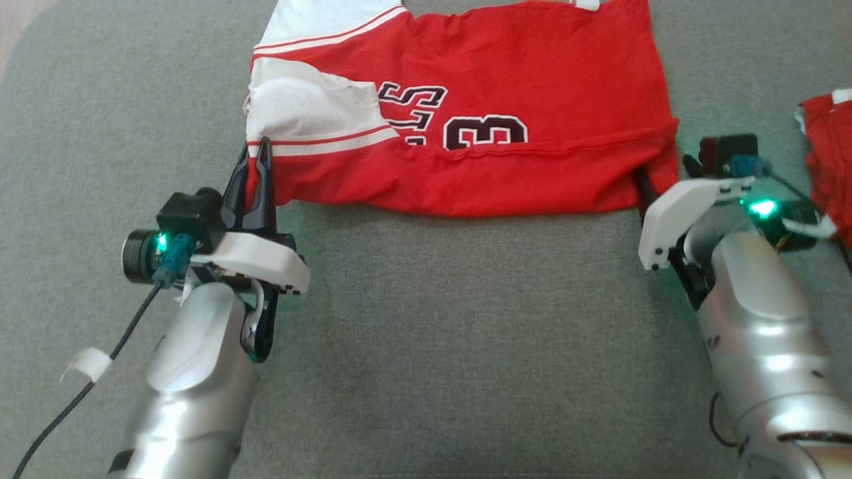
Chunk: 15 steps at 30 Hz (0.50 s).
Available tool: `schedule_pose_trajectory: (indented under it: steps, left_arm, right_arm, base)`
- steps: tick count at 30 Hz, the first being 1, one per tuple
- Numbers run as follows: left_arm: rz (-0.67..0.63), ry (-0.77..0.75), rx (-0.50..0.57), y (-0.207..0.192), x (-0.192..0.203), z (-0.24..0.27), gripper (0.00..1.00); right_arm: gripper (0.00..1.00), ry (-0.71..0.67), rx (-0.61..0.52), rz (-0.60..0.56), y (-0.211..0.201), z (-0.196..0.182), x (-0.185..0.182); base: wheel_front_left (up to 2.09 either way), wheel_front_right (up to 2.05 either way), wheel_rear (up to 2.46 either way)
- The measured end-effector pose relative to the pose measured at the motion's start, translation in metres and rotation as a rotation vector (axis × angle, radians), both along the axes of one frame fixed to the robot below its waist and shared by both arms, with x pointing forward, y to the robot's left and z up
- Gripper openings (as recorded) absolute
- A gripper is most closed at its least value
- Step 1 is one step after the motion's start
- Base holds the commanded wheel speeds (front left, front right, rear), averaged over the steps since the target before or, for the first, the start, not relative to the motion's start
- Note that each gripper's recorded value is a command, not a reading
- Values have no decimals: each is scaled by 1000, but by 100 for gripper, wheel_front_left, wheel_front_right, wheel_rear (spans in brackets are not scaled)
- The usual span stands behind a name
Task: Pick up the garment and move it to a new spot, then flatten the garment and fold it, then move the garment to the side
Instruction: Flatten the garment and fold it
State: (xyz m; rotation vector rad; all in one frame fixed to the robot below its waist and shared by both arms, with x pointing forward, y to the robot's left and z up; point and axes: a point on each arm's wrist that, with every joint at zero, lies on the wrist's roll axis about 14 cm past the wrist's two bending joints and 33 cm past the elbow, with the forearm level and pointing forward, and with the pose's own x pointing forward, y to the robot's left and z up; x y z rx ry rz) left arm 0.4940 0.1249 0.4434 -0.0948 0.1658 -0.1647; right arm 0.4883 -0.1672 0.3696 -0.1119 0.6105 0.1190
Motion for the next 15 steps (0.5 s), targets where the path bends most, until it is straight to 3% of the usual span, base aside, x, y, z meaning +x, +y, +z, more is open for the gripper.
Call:
schedule_pose_trajectory:
  steps: [1,2,6,15]
  left_arm:
    - [2,3,1,1,0,-1,0]
    - [3,5,2,2,-1,-2,0]
    - [4,8,6,3,-2,-2,0]
    - [16,37,49,14,-16,-4,0]
  right_arm:
    - [65,10,-11,7,1,0,3]
    - [0,23,-22,14,1,-2,4]
    - [0,38,-36,25,3,-1,6]
    - [0,-44,17,-72,-20,9,-21]
  base:
    - [0,0,0]
    - [0,0,0]
    - [0,0,0]
    - [0,0,0]
